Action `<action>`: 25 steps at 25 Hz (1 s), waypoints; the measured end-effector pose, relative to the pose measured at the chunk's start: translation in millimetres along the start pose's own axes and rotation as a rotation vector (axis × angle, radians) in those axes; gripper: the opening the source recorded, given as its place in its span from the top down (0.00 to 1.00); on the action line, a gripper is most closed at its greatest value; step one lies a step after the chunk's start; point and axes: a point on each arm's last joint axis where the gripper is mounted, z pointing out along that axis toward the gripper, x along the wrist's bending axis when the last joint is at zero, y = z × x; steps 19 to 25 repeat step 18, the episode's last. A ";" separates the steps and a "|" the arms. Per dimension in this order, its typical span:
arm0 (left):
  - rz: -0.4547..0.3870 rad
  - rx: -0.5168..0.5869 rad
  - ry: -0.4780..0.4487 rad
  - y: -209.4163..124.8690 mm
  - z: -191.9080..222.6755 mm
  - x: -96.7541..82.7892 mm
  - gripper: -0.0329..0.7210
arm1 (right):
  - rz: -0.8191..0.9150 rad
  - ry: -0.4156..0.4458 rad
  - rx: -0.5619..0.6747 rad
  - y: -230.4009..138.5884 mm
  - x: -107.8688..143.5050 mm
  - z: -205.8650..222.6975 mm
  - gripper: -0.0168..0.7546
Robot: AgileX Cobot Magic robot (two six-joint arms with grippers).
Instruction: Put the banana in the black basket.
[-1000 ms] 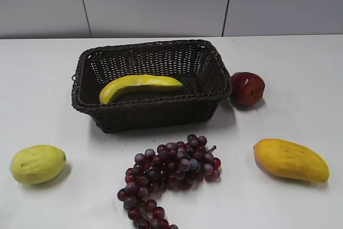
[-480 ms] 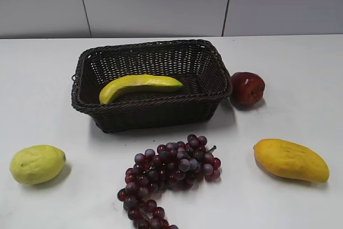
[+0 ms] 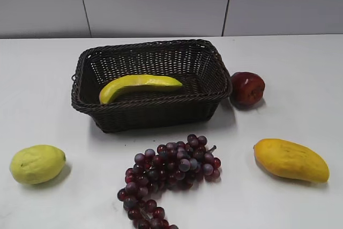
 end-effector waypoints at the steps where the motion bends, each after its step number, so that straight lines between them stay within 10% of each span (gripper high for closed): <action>1: 0.000 0.000 0.000 0.0 0.0 0.0 0.33 | 0.000 0.000 0.000 0.0 0.0 0.0 0.22; 25: -0.001 0.000 -0.001 0.0 0.0 -0.1 0.35 | 0.001 0.000 0.000 0.0 0.0 0.0 0.22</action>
